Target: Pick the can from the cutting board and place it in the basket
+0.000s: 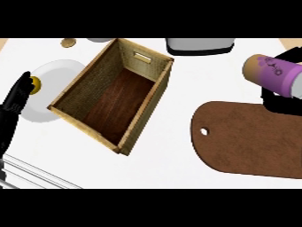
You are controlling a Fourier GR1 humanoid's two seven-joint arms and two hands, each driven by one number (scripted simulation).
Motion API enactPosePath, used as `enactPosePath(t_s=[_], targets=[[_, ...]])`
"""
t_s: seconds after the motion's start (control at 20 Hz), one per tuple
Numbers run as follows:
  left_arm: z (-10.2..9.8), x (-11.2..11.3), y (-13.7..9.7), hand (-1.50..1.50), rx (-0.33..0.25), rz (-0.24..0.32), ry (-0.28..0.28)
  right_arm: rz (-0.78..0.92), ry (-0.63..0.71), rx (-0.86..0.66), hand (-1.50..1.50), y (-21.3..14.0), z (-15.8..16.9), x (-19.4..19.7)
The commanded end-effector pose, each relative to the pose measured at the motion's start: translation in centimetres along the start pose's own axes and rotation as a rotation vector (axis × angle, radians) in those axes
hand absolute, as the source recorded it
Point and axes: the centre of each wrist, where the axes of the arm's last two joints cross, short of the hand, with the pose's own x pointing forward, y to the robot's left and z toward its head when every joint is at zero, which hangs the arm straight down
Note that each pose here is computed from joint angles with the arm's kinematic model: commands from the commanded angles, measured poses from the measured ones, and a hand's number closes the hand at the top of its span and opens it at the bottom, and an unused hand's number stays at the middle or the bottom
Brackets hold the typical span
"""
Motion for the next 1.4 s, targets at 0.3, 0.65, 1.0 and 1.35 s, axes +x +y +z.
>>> enactPosePath(t_s=[0.3, 0.65, 1.0, 1.35], targets=[[-3.0, 0.6, -2.3, 0.00, -0.037, 0.010, -0.041, -0.223, -0.160, -0.141, 1.50, -8.5, 6.0, 15.3], [-2.8, 2.2, -2.3, 0.00, -0.065, 0.016, -0.058, -0.253, -0.160, -0.029, 1.50, -11.6, 3.8, 24.6], [-2.8, 2.1, -2.6, 0.00, -0.072, 0.007, -0.064, -0.252, -0.096, 0.058, 1.50, -10.0, 1.6, 30.1], [-2.3, 1.2, -2.5, 0.00, -0.084, 0.020, -0.075, -0.173, -0.039, 0.208, 1.50, -6.6, -2.4, 32.1]])
